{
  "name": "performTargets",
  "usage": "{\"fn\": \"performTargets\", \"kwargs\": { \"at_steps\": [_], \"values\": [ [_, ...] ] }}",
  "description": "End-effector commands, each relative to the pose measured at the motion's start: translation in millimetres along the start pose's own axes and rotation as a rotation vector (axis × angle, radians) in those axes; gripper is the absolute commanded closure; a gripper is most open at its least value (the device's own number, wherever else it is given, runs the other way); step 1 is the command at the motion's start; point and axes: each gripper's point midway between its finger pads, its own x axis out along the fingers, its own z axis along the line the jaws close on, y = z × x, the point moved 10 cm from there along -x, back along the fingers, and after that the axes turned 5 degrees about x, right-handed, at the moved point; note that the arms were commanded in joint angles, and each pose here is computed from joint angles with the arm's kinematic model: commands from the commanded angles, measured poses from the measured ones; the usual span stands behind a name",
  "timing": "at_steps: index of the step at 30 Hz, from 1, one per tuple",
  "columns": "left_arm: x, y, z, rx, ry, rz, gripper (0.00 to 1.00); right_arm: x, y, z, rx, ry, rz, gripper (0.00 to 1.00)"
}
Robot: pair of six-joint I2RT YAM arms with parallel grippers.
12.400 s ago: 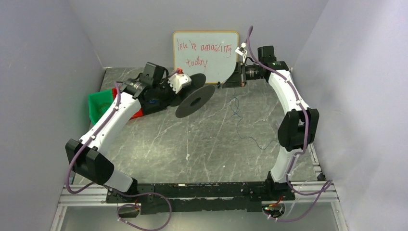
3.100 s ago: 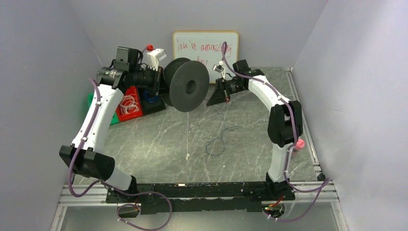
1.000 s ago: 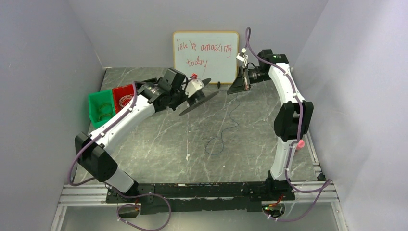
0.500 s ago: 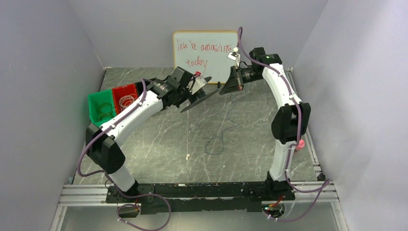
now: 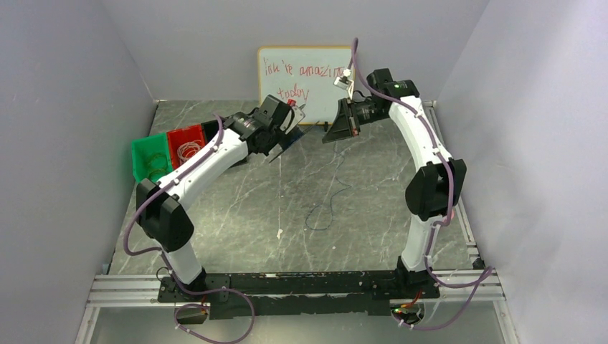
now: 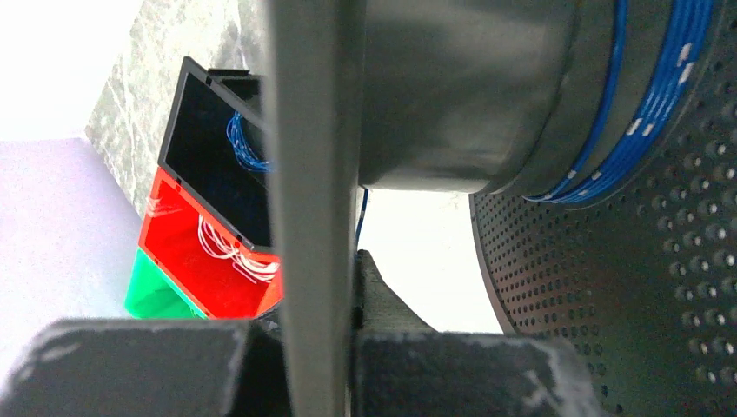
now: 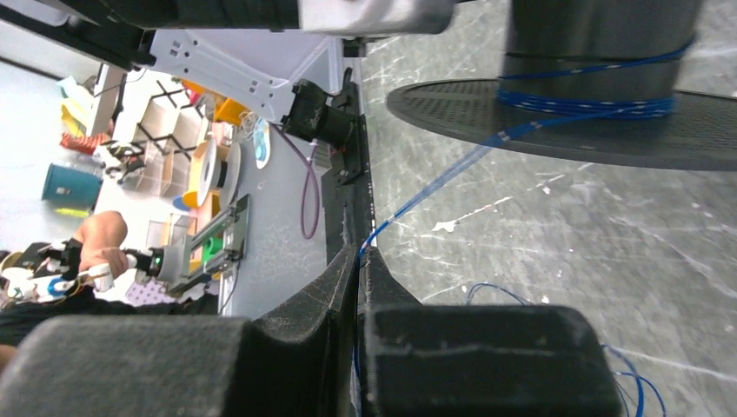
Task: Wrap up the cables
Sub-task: Wrap the cable around the cable reel.
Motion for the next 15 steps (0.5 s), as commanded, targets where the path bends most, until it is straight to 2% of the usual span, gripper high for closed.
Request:
{"fn": "performTargets", "kwargs": {
  "at_steps": [1, 9, 15],
  "values": [
    [-4, -12, 22, -0.174, -0.136, -0.020, 0.98, 15, 2, 35, -0.018, -0.098, 0.023, 0.93],
    [6, -20, 26, -0.311, -0.095, 0.004, 0.98, 56, 8, 46, -0.063, -0.115, 0.139, 0.92],
    [0, -26, 43, -0.497, 0.023, -0.064, 0.98, 88, 19, 39, -0.058, -0.148, 0.229, 0.93]
  ]
}}
